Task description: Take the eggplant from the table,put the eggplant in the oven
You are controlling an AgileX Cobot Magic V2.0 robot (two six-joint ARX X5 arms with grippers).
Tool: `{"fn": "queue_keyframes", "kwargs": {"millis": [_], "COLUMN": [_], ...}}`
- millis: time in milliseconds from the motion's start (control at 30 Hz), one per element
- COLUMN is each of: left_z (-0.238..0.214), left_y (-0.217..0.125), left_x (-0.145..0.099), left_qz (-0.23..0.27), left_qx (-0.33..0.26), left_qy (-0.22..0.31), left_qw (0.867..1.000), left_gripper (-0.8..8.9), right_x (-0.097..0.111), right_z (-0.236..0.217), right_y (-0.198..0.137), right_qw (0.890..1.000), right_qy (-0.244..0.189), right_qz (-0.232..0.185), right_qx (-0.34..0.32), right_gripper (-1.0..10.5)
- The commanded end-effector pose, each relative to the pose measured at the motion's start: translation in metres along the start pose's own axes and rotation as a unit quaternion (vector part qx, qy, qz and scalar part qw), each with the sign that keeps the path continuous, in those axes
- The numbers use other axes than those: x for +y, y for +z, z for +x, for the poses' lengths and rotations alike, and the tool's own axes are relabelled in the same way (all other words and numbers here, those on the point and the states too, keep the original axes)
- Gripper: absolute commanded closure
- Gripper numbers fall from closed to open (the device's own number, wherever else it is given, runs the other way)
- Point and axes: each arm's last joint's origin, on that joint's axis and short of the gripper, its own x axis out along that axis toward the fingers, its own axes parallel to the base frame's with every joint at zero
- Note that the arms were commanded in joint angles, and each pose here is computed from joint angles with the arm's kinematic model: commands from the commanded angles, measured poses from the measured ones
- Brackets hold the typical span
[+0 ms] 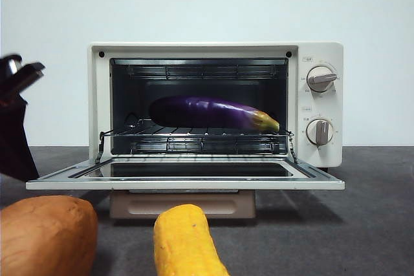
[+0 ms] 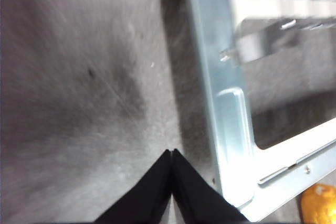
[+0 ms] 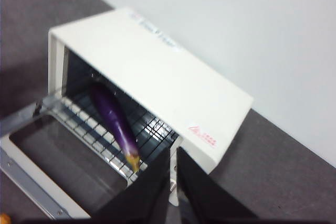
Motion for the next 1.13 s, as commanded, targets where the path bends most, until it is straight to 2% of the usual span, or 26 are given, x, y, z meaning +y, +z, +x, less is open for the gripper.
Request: {"fn": "queue_keyframes", "kwargs": {"millis": [33,267,467,700,867,1000,1133], "left_z": [0.011,0.032,0.04,0.038,0.035,0.029,0.018], "left_y": [0.002,-0.003,-0.006,-0.005,0.0,0.009,0.026], "left_x": [0.005,0.015,0.017,0.013,0.011,0.011,0.011], "left_qz": [-0.01,-0.033,-0.039,-0.045,-0.047,-0.049,-0.046], "left_qx": [0.016,0.059,0.08,0.08,0.074,0.06,0.035], "left_qy": [-0.025,-0.064,-0.108,-0.183,-0.216,-0.25,-0.262], "left_qw": [1.0,0.996,0.99,0.979,0.973,0.965,0.963], "left_gripper": [8.07,8.07,8.07,8.07,8.07,8.07,8.07], "right_x": [-0.009,-0.027,-0.035,-0.036,-0.035,-0.035,-0.035], "right_z": [-0.013,-0.038,-0.047,-0.049,-0.048,-0.048,-0.048], "right_y": [0.002,-0.006,-0.01,-0.011,-0.012,-0.013,-0.015], "right_qw": [0.999,0.996,0.994,0.994,0.995,0.994,0.994], "right_qy": [0.004,0.002,0.002,0.002,0.003,0.003,0.004], "right_qz": [0.032,0.068,0.08,0.079,0.079,0.086,0.091], "right_qx": [-0.024,-0.059,-0.073,-0.073,-0.067,-0.062,-0.054], "right_gripper": [9.4,9.4,9.4,9.4,9.4,9.4,9.4]}}
